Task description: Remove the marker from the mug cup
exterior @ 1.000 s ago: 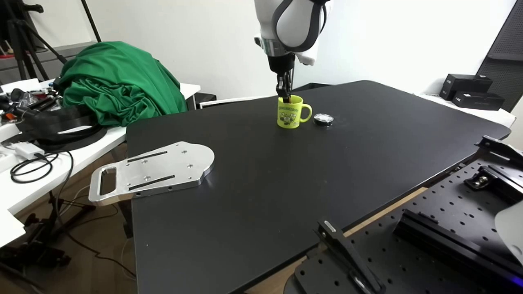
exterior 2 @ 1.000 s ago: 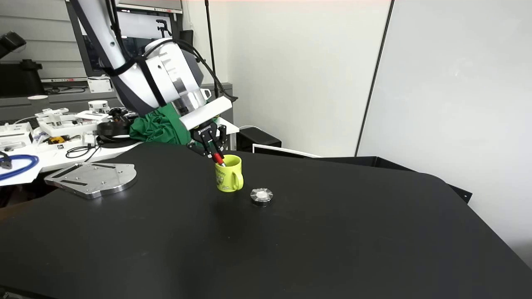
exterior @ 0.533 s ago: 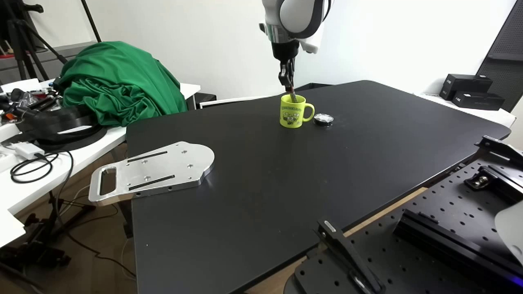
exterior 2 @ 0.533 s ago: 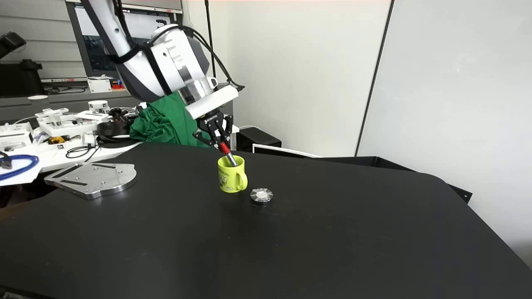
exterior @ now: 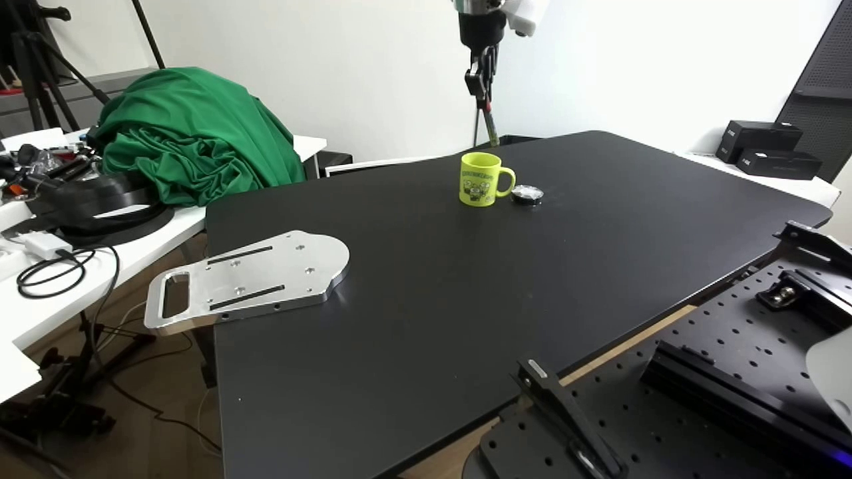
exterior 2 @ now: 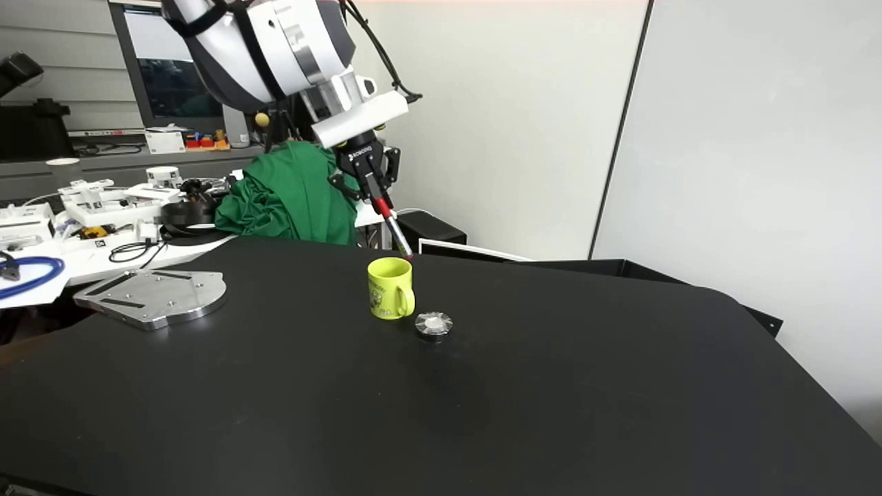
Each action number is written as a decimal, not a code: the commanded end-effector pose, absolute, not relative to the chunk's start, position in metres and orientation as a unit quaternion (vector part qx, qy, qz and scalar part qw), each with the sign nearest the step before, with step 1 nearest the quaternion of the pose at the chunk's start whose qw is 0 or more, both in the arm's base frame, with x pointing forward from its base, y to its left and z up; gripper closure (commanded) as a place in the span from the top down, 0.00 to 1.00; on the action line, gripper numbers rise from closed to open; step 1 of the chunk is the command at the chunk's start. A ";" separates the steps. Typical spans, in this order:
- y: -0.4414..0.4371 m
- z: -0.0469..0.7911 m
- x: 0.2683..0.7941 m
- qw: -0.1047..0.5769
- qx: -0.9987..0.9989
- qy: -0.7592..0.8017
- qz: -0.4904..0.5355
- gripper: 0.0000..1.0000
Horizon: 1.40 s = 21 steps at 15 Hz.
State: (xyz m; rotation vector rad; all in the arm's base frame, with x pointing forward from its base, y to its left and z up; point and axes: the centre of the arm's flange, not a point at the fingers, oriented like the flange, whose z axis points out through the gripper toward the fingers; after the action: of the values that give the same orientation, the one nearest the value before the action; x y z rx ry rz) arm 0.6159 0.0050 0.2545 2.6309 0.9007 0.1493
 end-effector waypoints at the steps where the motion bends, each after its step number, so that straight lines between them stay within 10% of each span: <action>1: -0.013 0.282 0.598 0.158 0.939 0.303 0.040 0.05; 21: -0.149 0.092 0.589 -0.067 0.896 0.313 -0.309 0.05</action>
State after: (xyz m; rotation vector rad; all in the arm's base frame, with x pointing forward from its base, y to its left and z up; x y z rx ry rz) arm 0.5660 -0.1415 0.1134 2.9143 1.0381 -0.9546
